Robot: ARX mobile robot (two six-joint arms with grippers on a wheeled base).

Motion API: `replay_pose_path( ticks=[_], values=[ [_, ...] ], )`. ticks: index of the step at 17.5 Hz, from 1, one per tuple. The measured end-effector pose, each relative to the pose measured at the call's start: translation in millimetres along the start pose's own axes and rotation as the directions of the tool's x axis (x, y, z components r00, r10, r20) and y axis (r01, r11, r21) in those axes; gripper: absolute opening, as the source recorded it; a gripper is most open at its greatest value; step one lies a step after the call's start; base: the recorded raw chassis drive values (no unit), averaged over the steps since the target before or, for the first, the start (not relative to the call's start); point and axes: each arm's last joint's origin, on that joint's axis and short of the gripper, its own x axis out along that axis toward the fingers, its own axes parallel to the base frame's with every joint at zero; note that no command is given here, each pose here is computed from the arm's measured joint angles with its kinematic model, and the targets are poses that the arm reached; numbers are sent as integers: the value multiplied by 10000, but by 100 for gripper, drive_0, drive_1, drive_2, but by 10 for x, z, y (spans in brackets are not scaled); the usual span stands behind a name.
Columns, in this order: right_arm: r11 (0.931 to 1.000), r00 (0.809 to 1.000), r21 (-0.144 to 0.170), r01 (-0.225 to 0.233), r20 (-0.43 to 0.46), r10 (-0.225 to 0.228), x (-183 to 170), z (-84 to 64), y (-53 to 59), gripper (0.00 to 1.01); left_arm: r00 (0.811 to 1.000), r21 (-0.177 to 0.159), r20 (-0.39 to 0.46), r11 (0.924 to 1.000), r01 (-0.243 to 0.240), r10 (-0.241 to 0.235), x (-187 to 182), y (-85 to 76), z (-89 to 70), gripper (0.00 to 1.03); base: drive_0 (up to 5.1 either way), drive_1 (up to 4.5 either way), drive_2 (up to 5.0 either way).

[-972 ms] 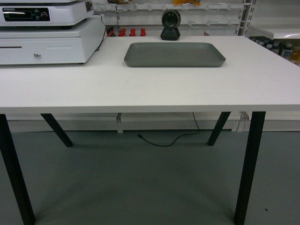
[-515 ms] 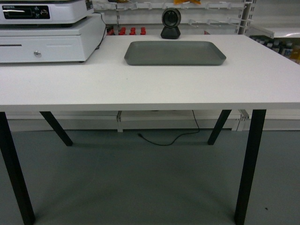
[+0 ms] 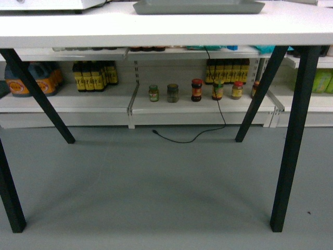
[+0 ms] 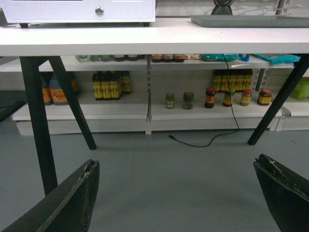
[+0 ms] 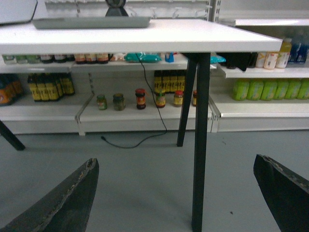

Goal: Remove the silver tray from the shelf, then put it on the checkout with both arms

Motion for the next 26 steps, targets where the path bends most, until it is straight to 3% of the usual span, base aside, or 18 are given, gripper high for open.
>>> replay_pose_path(
  ticks=[26],
  values=[
    [10000, 10000, -38, -11, -15, 11, 0, -1, 0, 98, 10000, 46, -27, 10000, -4, 4, 0, 0, -3, 98, 0, 0, 0]
  ],
)
